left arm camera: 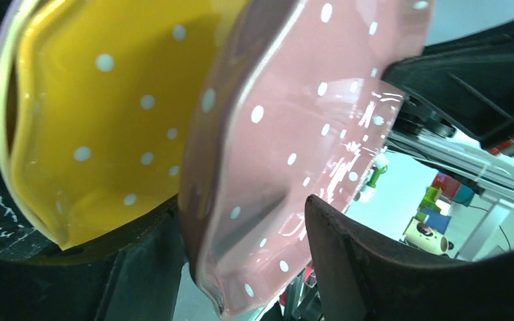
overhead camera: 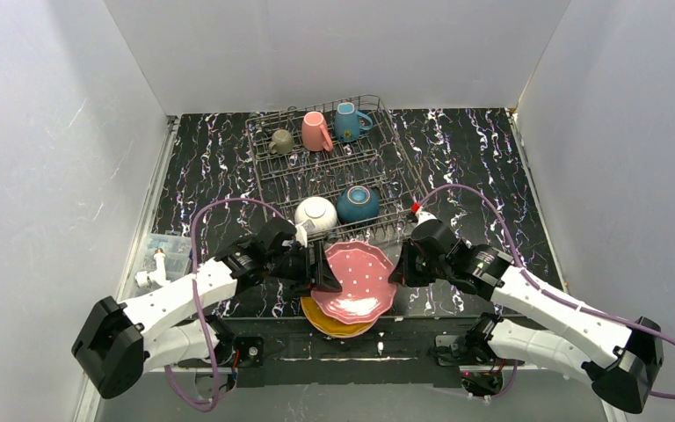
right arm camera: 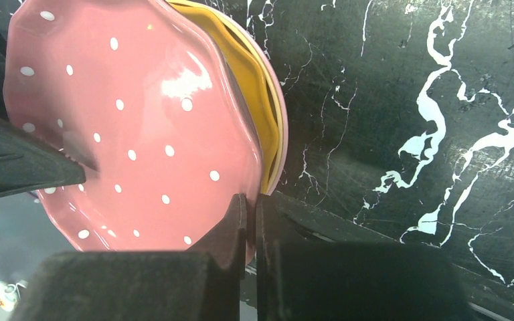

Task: Load the mixed dishes into the dish rack
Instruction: Pick up the plate from the corner of the board.

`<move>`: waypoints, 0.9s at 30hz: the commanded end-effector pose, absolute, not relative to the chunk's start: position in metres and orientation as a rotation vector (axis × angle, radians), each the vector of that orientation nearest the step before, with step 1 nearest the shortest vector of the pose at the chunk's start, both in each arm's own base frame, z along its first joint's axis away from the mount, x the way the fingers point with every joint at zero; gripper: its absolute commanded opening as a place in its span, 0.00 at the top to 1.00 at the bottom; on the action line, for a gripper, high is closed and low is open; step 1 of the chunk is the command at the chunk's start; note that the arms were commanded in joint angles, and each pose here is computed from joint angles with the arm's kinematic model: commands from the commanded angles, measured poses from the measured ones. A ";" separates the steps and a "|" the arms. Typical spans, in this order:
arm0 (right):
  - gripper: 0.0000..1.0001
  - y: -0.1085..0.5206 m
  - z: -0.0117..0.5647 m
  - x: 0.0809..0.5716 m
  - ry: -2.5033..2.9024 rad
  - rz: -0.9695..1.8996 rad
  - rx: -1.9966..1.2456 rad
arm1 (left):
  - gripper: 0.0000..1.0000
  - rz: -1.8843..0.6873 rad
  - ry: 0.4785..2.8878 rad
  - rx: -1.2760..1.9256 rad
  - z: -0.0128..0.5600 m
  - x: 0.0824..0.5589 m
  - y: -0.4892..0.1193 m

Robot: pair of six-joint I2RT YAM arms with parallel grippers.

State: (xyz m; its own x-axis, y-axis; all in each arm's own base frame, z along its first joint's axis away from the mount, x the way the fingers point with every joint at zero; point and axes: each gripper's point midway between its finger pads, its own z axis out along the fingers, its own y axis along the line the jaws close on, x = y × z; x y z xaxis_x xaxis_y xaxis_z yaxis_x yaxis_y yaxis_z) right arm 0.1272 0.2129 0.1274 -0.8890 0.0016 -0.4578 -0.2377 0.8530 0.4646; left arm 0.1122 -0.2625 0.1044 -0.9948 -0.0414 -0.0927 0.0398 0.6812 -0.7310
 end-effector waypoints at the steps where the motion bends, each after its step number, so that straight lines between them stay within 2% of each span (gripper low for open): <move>1: 0.99 0.246 0.199 0.142 2.356 1.007 -0.115 | 0.42 -1.347 2.725 0.022 0.125 0.103 -0.266; 11: 0.99 0.244 0.216 0.140 2.311 1.054 -0.093 | 0.52 -1.457 2.638 0.020 0.147 0.097 -0.267; 14: 0.99 0.243 0.222 0.139 2.291 1.069 -0.093 | 0.61 -1.481 2.621 0.010 0.151 0.097 -0.268; 23: 0.99 0.240 0.226 0.136 2.272 1.090 -0.081 | 1.00 -1.544 2.556 -0.002 0.165 0.097 -0.269; 27: 0.99 0.239 0.229 0.136 2.258 1.098 -0.085 | 1.00 -1.578 2.507 -0.009 0.177 0.099 -0.271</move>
State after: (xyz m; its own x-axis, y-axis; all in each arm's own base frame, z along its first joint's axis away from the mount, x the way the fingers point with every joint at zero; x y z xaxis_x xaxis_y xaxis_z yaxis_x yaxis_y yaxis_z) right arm 0.1213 0.2087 0.1547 -0.8670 0.0522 -0.4955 -0.2533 0.8103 0.5285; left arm 0.1029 -0.2637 0.1530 -0.9862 -0.1184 -0.1157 0.0375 0.5209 -0.8528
